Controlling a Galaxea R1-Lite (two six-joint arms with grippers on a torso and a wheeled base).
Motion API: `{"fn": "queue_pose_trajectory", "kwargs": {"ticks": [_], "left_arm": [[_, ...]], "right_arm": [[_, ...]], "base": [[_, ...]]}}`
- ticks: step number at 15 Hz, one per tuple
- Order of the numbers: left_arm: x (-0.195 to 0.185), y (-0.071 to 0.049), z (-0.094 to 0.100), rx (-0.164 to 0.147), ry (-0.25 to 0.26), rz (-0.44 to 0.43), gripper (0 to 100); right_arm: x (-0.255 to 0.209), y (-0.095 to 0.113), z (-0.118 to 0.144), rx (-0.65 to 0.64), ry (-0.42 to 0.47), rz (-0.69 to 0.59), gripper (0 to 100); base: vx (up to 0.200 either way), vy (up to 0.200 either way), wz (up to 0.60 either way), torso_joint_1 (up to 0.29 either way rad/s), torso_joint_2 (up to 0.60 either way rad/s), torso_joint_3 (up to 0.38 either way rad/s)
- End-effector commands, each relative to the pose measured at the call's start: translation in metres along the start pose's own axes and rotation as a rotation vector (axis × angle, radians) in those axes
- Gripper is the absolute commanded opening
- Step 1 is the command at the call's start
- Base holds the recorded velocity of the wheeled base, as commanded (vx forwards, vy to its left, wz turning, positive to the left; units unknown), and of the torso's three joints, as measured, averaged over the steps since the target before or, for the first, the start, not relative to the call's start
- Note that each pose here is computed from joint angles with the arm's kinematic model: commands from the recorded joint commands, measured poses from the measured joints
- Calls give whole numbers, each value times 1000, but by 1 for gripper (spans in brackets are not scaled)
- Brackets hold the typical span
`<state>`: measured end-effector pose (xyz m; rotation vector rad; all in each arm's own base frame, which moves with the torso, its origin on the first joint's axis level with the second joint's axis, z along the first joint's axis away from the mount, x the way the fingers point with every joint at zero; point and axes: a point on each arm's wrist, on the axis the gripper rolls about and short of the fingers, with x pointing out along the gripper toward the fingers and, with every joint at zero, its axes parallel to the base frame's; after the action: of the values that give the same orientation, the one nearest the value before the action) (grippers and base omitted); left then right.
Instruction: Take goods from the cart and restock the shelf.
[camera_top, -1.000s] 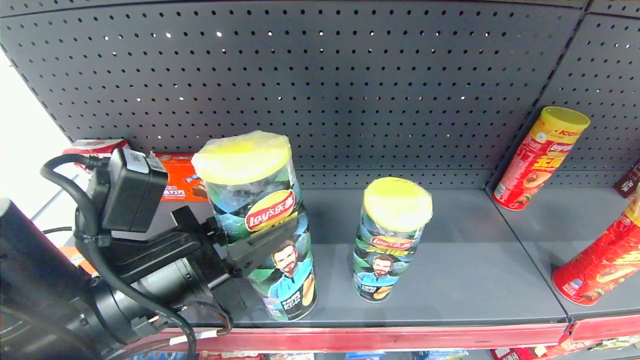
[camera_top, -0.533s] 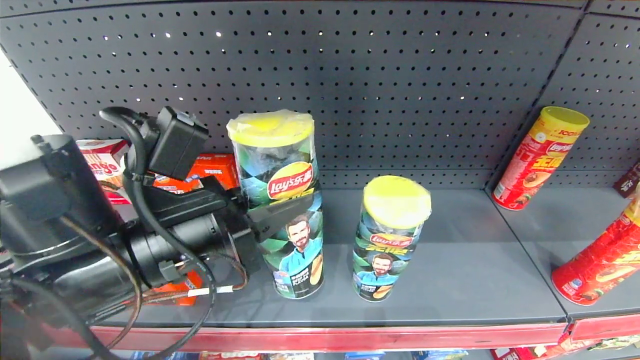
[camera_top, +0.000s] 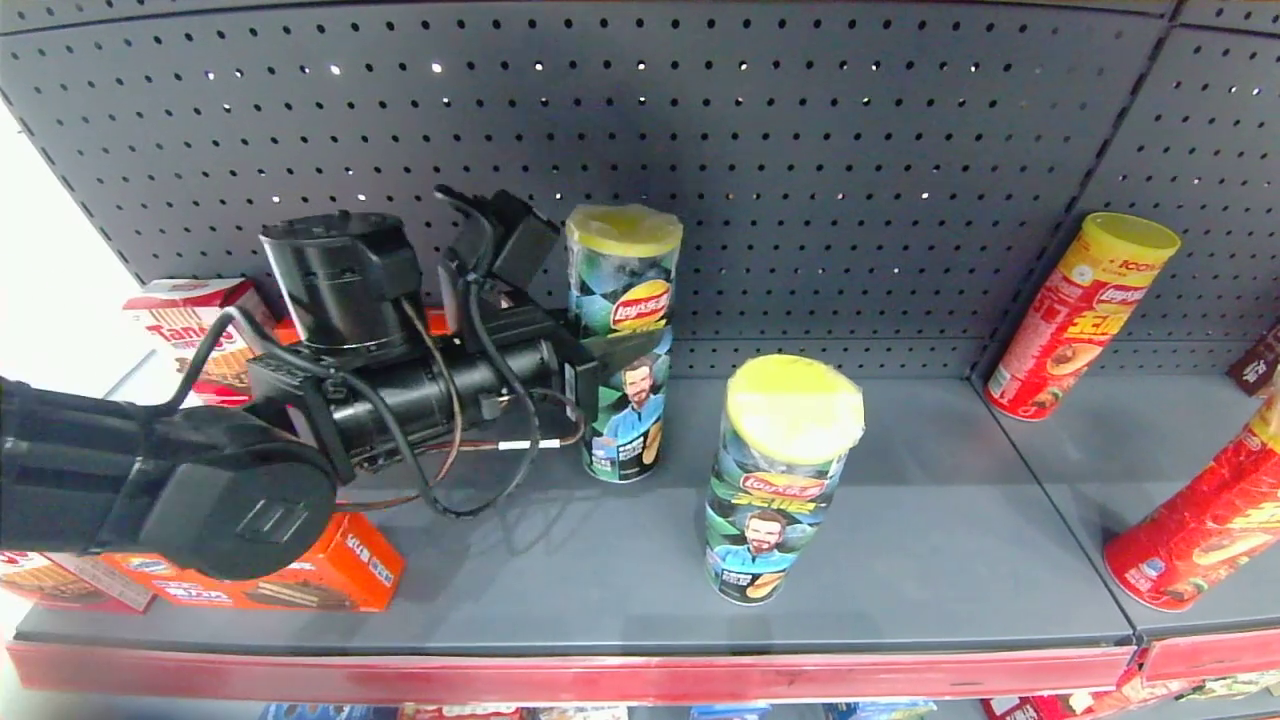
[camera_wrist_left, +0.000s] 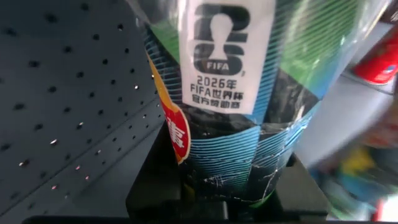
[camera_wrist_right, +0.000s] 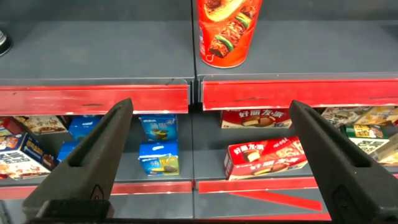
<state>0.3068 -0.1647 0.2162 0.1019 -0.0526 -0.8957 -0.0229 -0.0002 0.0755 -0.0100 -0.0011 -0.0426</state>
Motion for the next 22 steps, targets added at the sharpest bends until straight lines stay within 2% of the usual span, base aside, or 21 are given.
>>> {"fn": "queue_pose_trajectory", "kwargs": {"ticks": [1,4,7,9,15,16,18,21,22], "left_arm": [[33,12,-25,-7,31,-4,0],[56,17,-31,-6,12,-11,0],[73,24,-36,8,-26,-10,0],[81,22,-39,17,-51,-21,0],[85,21,-44,25,-81,-52,0],[86,20,-47,24,-79,-60,100],[86,20,-47,24,-81,-60,100],[79,22,-50,9,-52,-43,100],[71,21,-44,9,-50,-31,100]], "right_arm": [[0,0,0,-1,1,0,100],[0,0,0,-1,1,0,100],[0,0,0,-1,1,0,100],[0,0,0,-1,1,0,100],[0,0,0,-1,1,0,100],[0,0,0,-1,1,0,100],[0,0,0,-1,1,0,100],[0,0,0,-1,1,0,100],[0,0,0,-1,1,0,100]], "base": [[0,0,0,0,0,0],[0,0,0,0,0,0],[0,0,0,0,0,0],[0,0,0,0,0,0],[0,0,0,0,0,0],[0,0,0,0,0,0],[0,0,0,0,0,0],[0,0,0,0,0,0],[0,0,0,0,0,0]]}}
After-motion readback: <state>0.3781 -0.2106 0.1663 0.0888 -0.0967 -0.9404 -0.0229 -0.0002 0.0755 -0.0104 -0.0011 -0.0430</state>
